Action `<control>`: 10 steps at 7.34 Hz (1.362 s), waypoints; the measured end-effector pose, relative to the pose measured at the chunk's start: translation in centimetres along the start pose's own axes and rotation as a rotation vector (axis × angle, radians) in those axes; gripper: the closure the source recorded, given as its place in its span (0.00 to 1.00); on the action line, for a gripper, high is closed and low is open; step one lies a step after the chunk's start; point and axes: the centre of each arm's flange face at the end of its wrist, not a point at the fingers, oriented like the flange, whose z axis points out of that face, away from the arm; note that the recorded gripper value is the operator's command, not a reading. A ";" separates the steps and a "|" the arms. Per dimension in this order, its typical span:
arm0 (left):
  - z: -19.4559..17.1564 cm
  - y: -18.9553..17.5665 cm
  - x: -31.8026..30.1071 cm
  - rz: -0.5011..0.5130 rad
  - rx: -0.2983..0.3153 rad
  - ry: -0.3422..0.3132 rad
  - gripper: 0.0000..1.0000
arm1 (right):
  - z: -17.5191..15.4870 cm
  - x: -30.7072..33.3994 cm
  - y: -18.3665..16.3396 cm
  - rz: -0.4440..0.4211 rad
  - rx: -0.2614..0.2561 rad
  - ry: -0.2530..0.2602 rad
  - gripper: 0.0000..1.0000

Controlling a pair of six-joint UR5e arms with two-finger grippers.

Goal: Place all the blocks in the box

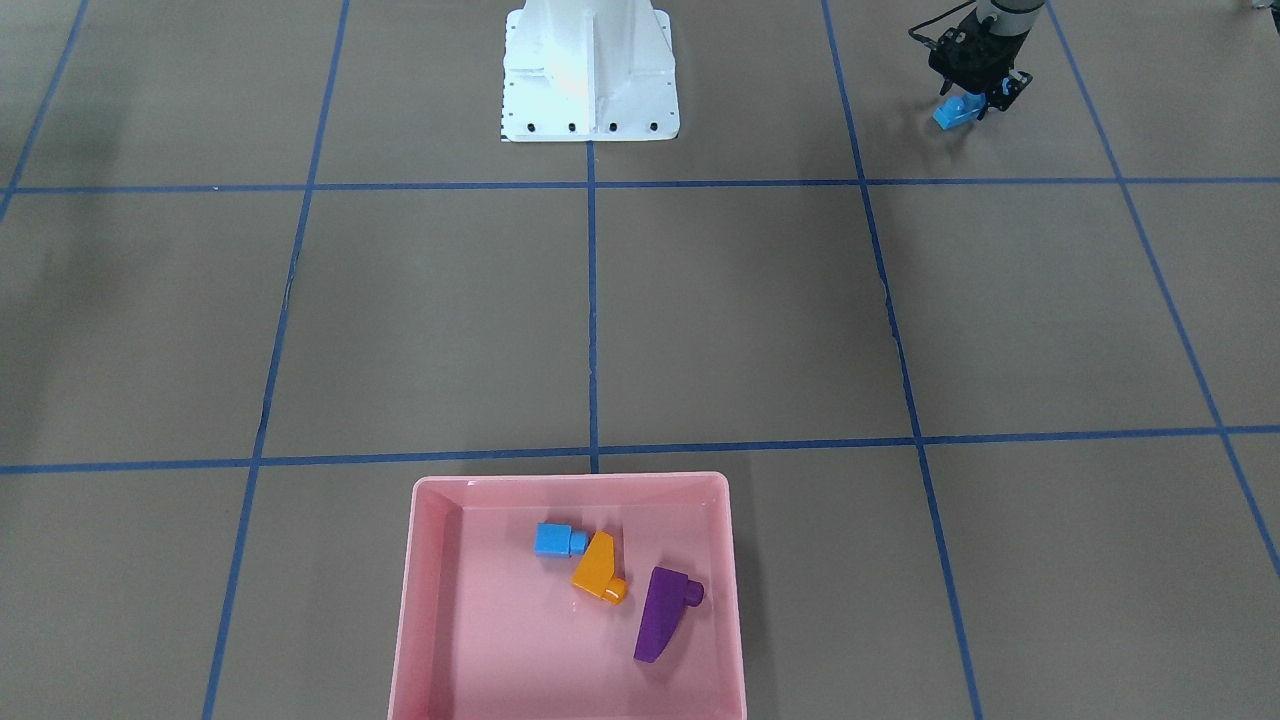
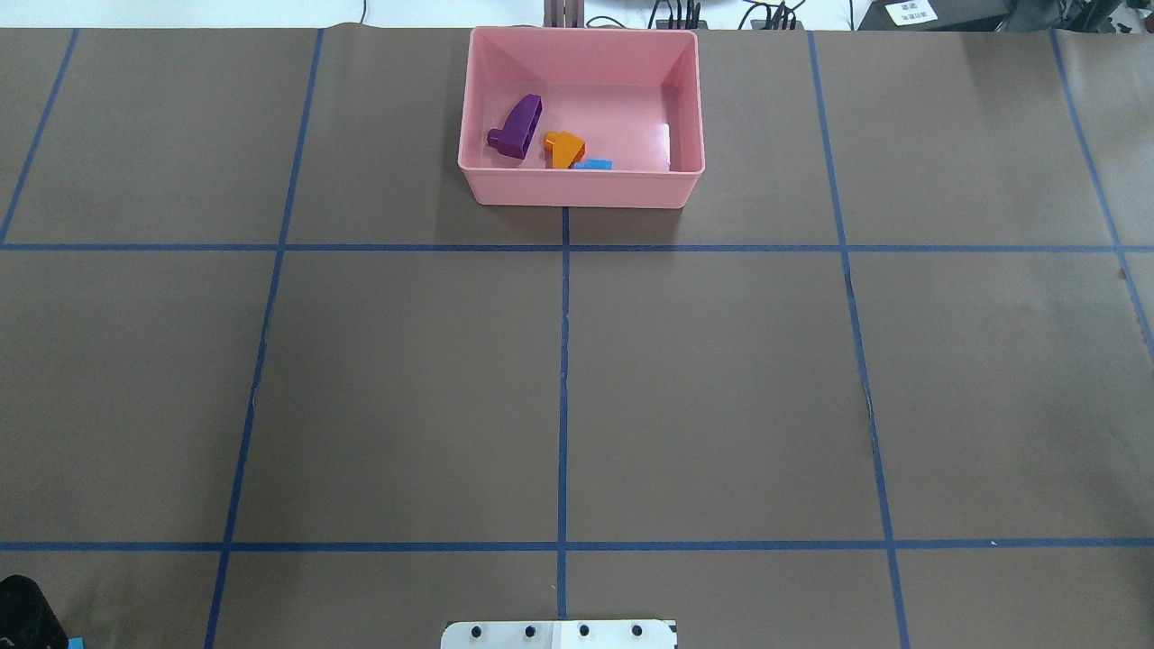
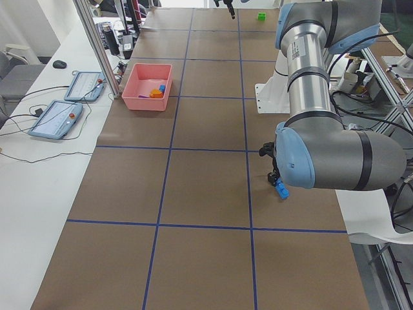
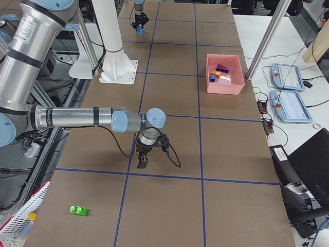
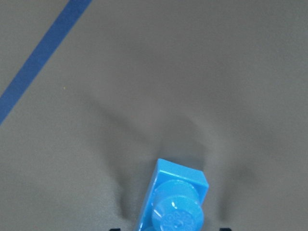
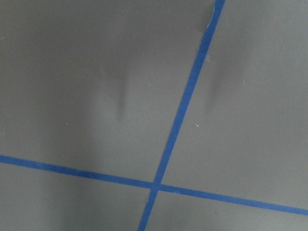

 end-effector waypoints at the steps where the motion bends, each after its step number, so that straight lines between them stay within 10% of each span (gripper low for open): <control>1: -0.5 -0.4 0.1 -0.005 0.015 0.003 1.00 | 1.0 1.6 1.9 -0.025 -0.015 -0.006 0.01; 5: -7.8 -9.1 1.7 -0.144 0.162 0.213 1.00 | 9.7 10.5 10.3 -0.036 -0.036 -0.042 0.01; 10: -26.6 -37.4 -6.7 -0.479 0.414 0.229 1.00 | 19.6 15.7 22.8 0.181 0.046 -0.095 0.01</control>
